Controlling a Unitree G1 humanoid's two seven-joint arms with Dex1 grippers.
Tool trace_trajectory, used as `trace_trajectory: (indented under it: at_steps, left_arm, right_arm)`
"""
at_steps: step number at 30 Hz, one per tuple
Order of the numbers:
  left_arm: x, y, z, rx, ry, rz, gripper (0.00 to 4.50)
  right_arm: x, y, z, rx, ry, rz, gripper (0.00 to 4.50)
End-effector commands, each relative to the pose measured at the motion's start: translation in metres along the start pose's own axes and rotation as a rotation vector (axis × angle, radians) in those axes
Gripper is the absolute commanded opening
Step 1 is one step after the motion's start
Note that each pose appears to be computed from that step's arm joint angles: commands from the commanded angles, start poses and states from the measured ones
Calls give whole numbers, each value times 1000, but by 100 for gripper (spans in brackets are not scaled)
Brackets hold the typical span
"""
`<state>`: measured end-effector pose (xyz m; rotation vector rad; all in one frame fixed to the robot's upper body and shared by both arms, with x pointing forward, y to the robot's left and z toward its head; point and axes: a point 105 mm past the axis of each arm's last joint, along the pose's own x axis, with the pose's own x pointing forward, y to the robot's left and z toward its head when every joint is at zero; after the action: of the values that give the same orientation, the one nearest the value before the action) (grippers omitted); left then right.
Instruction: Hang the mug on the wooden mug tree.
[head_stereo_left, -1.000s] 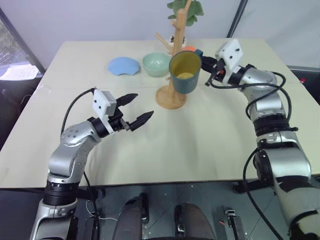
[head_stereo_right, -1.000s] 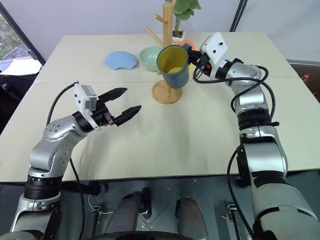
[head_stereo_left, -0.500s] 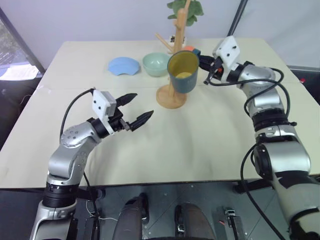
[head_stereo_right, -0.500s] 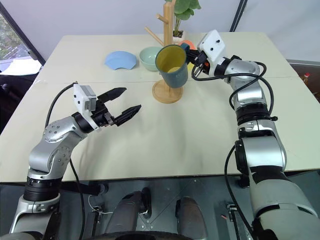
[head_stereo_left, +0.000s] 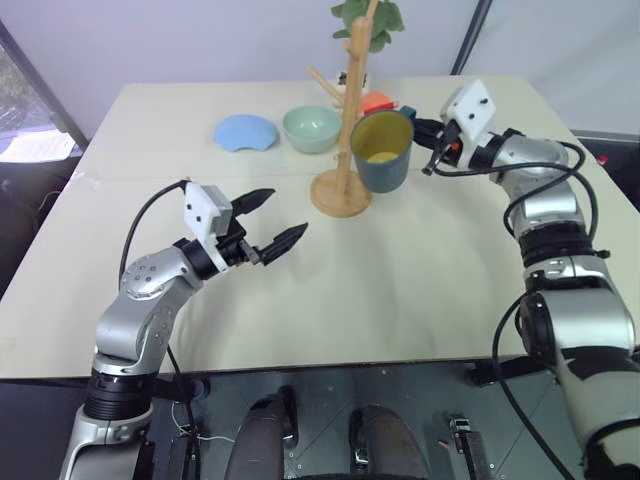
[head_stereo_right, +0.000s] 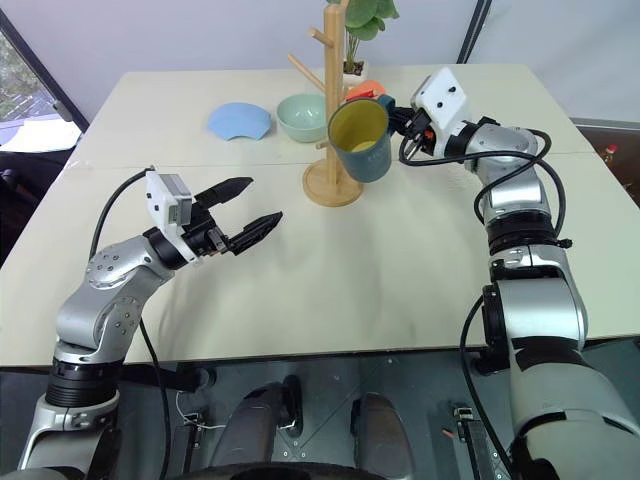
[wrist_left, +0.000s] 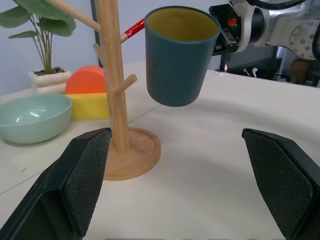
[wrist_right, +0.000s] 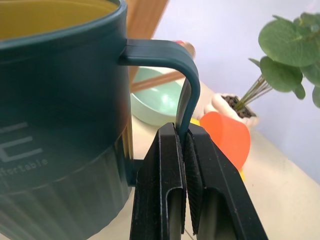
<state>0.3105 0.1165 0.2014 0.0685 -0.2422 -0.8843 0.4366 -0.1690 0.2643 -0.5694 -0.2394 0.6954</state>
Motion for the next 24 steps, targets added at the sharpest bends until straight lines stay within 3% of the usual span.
trace_trajectory:
  at_steps: [1, 14, 24]
  left_arm:
    - [-1, 0, 18, 36, -55, 2, 450]
    - [-3, 2, 22, 37, -73, 21, 450]
    - [-3, 6, 30, 35, -100, 30, 450]
  right_arm:
    - [1, -15, 27, -35, -84, -46, 5]
    - [15, -12, 34, -43, -85, -5, 5]
    - [25, -12, 28, -38, -10, -8, 5]
